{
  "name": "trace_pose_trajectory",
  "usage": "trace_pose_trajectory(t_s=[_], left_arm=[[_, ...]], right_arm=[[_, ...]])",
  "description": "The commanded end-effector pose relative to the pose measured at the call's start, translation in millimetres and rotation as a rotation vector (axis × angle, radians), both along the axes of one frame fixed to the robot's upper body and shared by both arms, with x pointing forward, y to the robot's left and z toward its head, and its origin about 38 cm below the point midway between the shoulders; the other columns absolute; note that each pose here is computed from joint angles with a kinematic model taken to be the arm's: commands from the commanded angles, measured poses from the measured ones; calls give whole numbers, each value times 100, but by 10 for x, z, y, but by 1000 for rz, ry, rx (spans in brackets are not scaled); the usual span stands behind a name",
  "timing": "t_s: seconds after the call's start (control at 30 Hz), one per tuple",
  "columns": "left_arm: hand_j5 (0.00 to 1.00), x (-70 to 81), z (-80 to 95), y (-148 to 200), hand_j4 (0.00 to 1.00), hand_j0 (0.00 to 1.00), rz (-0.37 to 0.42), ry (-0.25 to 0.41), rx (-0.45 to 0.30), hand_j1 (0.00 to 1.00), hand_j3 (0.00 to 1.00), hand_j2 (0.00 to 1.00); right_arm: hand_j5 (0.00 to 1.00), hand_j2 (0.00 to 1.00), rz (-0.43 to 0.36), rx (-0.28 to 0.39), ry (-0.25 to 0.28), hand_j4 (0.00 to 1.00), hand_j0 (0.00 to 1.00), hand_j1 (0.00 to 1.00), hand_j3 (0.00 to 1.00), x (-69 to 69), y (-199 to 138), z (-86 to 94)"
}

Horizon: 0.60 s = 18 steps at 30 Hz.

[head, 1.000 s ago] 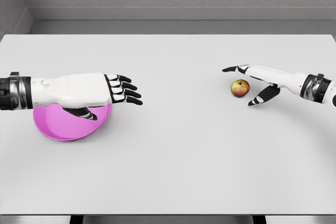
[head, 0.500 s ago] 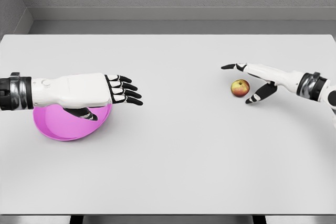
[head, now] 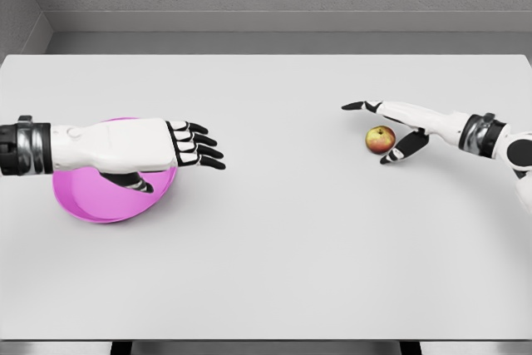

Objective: Put the apple on the plate with both arms

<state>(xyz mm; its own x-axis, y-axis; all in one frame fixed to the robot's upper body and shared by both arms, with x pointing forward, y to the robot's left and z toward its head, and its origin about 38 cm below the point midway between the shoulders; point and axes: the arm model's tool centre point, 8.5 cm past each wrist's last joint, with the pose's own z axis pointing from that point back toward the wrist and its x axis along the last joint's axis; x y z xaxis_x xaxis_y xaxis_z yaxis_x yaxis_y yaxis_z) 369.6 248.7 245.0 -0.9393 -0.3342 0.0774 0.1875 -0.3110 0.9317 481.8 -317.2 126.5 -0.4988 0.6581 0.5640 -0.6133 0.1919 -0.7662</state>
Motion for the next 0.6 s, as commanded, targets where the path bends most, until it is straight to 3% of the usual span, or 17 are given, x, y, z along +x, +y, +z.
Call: trace_pose_trajectory(t_s=[0.0, 0.57], left_arm=[[100, 4, 11, 2, 100, 100, 2, 2, -4, 100, 100, 100], [100, 2, 6, 2, 100, 100, 3, 3, -4, 100, 100, 100]], right_arm=[[100, 100, -2, 10, 1, 100, 100, 100, 100, 3, 9, 4], [97, 97, 7, 16, 5, 97, 97, 97, 97, 4, 70, -18]])
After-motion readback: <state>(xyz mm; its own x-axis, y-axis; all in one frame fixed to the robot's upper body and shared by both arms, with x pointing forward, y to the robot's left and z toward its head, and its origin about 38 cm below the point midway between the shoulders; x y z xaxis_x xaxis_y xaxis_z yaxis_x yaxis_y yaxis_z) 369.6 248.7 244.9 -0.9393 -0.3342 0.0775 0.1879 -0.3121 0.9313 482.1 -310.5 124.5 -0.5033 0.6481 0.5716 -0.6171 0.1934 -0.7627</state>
